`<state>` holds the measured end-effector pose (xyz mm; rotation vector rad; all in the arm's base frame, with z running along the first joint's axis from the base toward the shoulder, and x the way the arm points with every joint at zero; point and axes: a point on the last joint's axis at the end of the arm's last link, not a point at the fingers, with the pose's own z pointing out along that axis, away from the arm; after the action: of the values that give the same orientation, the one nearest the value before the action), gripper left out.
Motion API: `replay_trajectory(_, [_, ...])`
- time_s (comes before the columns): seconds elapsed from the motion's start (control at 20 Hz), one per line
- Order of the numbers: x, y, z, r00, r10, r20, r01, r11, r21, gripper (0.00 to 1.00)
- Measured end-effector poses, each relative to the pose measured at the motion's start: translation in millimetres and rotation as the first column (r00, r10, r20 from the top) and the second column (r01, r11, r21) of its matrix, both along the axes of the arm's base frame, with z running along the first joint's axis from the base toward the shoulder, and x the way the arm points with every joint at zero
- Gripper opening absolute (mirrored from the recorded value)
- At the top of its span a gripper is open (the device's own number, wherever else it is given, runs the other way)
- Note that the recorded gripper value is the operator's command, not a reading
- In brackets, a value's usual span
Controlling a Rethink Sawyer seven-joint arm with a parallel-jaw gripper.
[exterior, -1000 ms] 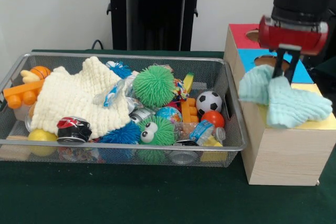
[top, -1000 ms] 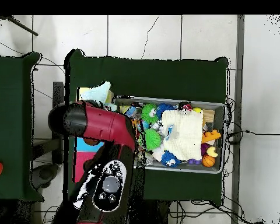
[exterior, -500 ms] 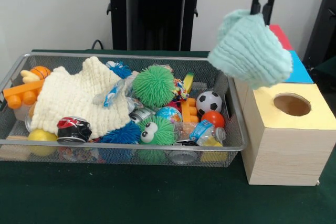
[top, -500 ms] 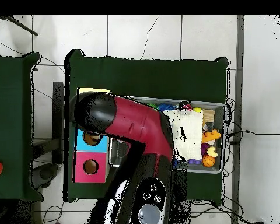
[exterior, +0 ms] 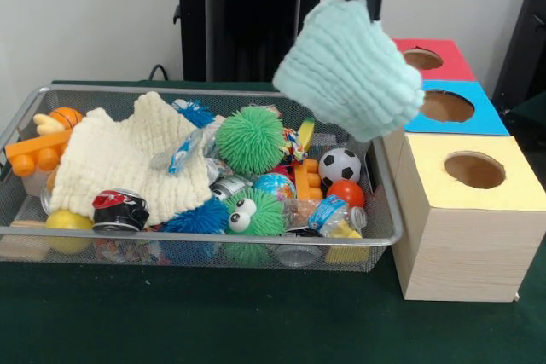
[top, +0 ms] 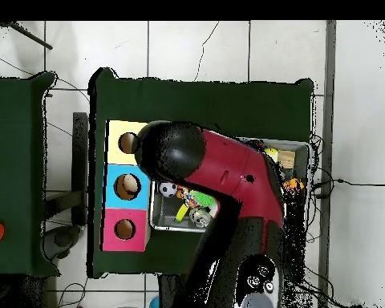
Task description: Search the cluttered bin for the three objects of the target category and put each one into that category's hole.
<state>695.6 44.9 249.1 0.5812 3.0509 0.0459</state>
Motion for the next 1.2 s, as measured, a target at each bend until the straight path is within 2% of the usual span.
replay_trajectory(0.1, [1.7,-15,-5,0.9999,-0.004,0.015,0.004,0.9999,-0.011,0.00])
replay_trajectory(0.4, [2.5,-30,-21,0.9987,0.004,0.050,-0.002,0.9995,-0.033,0.00])
replay_trajectory(0.6, [2.5,-32,-30,0.9969,0.032,0.071,-0.028,0.9980,-0.057,0.00])
replay_trajectory(0.95, [-1.5,-25,-44,0.9903,0.108,0.087,-0.098,0.9892,-0.109,0.00])
replay_trajectory(1.0, [-3.2,-21,-48,0.9883,0.124,0.089,-0.114,0.9872,-0.111,1.00])
replay_trajectory(1.2, [-5.1,-16,-53,0.9864,0.138,0.089,-0.128,0.9857,-0.109,1.00])
